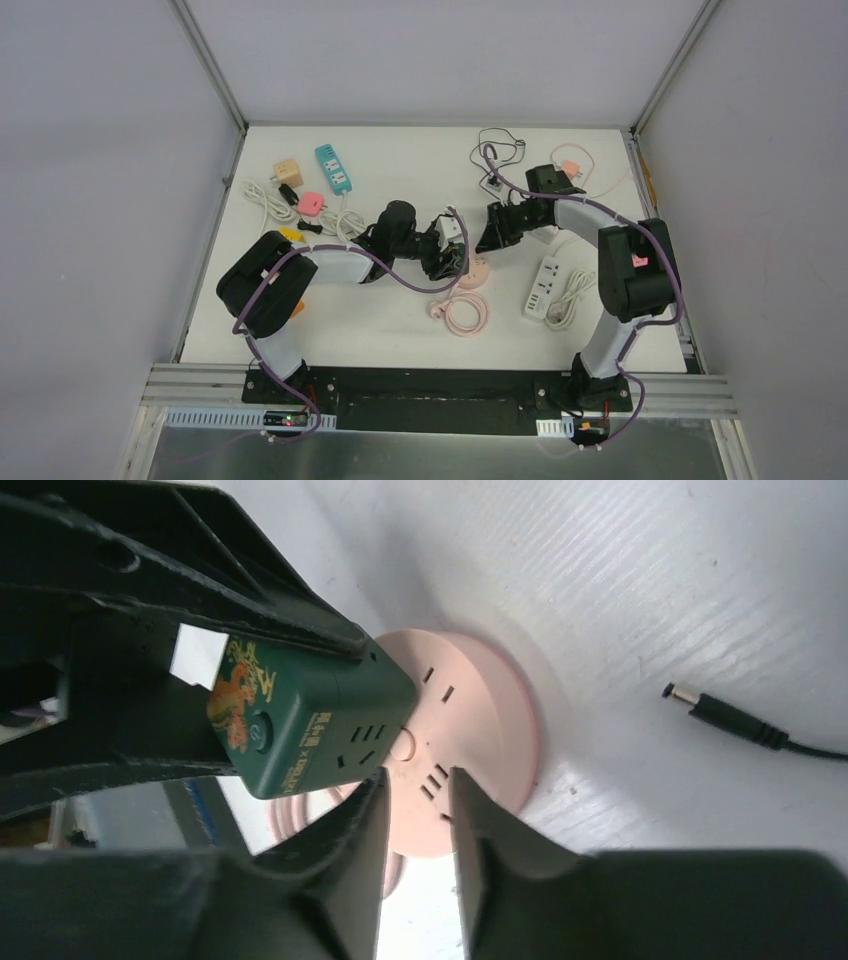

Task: Pull the plug off the socket
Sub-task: Remove the plug from the socket.

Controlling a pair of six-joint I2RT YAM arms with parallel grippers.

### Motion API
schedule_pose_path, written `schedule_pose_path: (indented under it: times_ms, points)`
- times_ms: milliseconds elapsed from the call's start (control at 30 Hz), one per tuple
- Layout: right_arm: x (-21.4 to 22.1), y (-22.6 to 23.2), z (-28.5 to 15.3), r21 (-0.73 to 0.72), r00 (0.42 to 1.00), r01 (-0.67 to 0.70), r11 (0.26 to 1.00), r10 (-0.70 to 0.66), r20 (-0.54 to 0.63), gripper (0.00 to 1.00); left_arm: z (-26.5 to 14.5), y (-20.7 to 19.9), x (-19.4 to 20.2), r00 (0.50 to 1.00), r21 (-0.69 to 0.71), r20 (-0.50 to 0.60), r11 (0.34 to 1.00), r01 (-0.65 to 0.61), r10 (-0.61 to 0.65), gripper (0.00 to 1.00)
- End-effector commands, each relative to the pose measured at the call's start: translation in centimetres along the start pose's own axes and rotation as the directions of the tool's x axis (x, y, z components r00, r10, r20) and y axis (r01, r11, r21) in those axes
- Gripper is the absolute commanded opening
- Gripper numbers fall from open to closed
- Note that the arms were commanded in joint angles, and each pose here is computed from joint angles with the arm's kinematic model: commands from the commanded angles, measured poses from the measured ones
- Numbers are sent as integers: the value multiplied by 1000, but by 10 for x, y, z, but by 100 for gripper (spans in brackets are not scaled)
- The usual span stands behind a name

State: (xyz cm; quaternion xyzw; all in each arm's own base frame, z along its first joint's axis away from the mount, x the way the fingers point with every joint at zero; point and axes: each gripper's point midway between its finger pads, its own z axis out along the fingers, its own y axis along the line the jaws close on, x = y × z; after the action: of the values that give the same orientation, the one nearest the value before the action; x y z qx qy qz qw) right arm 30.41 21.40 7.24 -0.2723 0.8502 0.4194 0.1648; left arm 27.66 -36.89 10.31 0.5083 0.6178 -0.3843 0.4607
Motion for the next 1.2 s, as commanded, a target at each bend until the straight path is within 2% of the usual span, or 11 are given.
schedule_pose_path:
  times_ms: [0, 67, 133, 333, 567, 733, 800, 900, 967, 1067, 1167]
  points:
    - [-14, 15, -13, -13, 998, 50, 999, -49, 42, 20, -4, -6, 3, 1000, -4, -25, 1000, 7, -7, 0]
    - [-10, 15, -9, -37, 1000, 14, 999, -14, 14, 11, -4, -5, 3, 1000, -10, -29, 1000, 10, -10, 0]
    - [-4, 15, -4, -62, 1000, -19, 998, 18, -18, 7, -4, -3, 3, 999, -21, -31, 1000, 11, -12, 0]
    - [13, 13, 8, -84, 994, -58, 995, 50, -96, 5, -3, 2, 3, 998, -62, -47, 998, 27, -30, 0]
    - [35, -15, 14, 35, 980, -86, 996, 91, -176, 4, -4, 9, 3, 995, -111, -85, 993, 36, -46, 0]
    - [35, -28, 13, 114, 977, -93, 989, 113, -181, 3, -1, 2, 10, 981, -132, -159, 982, -133, 112, 0]
    - [36, -31, 13, 133, 976, -95, 987, 119, -185, 3, -1, 2, 11, 977, -139, -182, 980, -142, 115, 0]
    - [37, -34, 13, 154, 974, -91, 984, 120, -191, 3, 2, 2, 6, 981, -150, -191, 987, -58, 29, 0]
    - [36, -35, 12, 162, 974, -85, 983, 116, -193, 3, 6, 0, 4, 977, -134, -194, 989, 58, -84, 0]
    - [38, -35, 13, 173, 972, -74, 982, 110, -207, 3, 13, -2, 10, 945, -118, -219, 968, 223, -244, 0]
    - [39, -36, 14, 181, 970, -65, 981, 105, -219, 3, 15, 2, 15, 948, -154, -220, 968, 197, -228, 0]
